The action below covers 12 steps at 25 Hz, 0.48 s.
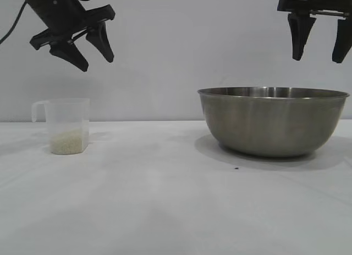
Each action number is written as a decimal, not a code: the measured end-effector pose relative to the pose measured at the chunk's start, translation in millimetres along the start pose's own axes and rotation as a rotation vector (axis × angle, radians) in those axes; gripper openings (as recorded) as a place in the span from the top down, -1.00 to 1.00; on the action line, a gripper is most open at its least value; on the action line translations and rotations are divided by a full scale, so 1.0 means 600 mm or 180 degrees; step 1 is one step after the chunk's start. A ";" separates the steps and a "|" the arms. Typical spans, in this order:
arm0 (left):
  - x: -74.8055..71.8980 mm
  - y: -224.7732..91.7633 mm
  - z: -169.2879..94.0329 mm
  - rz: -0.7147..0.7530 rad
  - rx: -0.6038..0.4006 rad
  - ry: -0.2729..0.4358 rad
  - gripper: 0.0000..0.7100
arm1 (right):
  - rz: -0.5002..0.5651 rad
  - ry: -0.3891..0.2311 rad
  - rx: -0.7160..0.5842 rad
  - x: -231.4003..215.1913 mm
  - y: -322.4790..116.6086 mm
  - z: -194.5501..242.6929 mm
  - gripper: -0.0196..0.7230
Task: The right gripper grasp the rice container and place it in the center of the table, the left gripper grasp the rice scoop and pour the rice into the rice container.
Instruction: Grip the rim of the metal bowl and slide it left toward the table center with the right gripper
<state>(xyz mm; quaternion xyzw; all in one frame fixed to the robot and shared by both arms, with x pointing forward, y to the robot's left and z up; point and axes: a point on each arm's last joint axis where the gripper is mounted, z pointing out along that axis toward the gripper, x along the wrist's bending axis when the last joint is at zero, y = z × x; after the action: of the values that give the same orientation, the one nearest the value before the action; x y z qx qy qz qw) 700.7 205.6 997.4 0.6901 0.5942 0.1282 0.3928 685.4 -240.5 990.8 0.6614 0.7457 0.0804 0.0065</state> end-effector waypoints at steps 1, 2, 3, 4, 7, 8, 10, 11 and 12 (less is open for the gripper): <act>0.000 0.000 0.000 0.0000 0.0000 0.0000 -0.13 | 0.0004 0.0000 0.0044 -0.001 -0.001 0.009 -0.43; 0.000 0.000 0.000 0.0000 0.0000 0.0000 -0.13 | 0.0008 -0.0005 0.0099 -0.002 -0.001 0.020 -0.43; 0.000 0.000 0.000 0.0000 0.0000 0.0000 -0.13 | 0.0011 -0.0005 0.0127 -0.003 -0.001 0.027 -0.43; 0.000 0.000 0.000 0.0007 0.0002 0.0003 -0.13 | 0.0013 -0.0005 0.0156 -0.004 -0.001 0.034 -0.30; 0.000 0.000 0.000 0.0013 0.0007 0.0004 -0.13 | 0.0019 -0.0005 0.0206 -0.005 0.000 0.047 -0.30; 0.000 0.000 0.000 0.0019 0.0011 0.0005 -0.13 | 0.0021 -0.0004 0.0230 -0.005 0.000 0.053 -0.17; 0.000 -0.001 0.000 0.0025 0.0024 0.0002 -0.13 | 0.0027 -0.0004 0.0284 -0.007 0.000 0.068 -0.17; 0.000 -0.001 0.000 0.0029 0.0024 0.0004 -0.13 | 0.0030 -0.0004 0.0312 -0.008 0.000 0.074 -0.17; 0.000 -0.001 0.000 0.0029 0.0024 0.0004 -0.13 | 0.0033 -0.0004 0.0343 -0.008 0.000 0.082 -0.17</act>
<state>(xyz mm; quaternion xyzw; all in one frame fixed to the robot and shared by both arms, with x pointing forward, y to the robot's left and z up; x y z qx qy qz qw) 700.2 205.7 996.9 0.6943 0.5917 0.1282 0.3891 691.5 -240.0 941.9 0.6646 0.7455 0.0397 -0.0290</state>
